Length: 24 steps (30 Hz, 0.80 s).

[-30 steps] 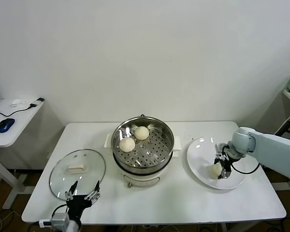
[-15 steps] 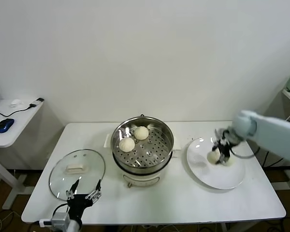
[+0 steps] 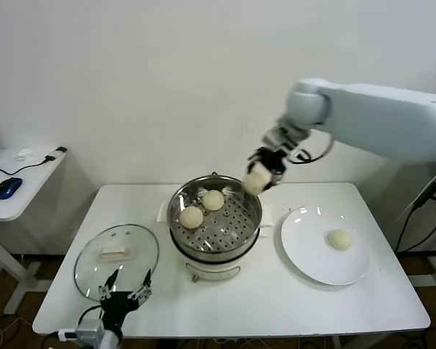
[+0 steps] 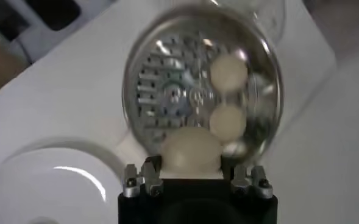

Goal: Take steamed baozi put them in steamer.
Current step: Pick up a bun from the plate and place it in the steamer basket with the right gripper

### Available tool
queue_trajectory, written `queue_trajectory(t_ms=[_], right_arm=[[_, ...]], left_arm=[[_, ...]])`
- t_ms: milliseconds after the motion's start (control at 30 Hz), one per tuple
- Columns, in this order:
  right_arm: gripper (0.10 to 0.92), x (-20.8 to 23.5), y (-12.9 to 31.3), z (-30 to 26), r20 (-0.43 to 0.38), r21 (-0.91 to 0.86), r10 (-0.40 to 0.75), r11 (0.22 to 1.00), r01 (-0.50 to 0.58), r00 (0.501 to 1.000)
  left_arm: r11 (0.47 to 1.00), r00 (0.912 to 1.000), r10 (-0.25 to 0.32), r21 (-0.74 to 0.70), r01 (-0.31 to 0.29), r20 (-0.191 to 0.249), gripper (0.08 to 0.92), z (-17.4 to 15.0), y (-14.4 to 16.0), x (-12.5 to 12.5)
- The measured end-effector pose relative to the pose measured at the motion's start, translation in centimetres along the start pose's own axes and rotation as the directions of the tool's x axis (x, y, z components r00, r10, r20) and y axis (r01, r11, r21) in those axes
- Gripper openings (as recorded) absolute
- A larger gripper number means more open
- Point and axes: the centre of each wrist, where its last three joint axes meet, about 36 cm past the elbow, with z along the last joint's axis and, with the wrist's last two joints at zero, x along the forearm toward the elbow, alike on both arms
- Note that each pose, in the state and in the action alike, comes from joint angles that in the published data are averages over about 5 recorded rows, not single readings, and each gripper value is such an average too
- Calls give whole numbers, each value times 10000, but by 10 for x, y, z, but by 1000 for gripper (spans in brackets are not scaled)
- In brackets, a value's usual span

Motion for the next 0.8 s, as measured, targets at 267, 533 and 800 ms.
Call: queue_trajectory(t_ms=[267,533,800], right_arm=[[645,-61,-35,-43,325,3082,-1021,9473,872,9942],[645,-118,-53,-58,537,4343,-1509,8937,1130,9871],[651,-150,-55,-59,707,4645,-1775,8767,1250,9816]], left_arm=[[10000,10000,-47,-36,47,25,823,-1,2,1],[9999,9999,-131,16,131,29,823,0,4,1],[9999,9999,-127,50,127,1,823,1,4,-1]])
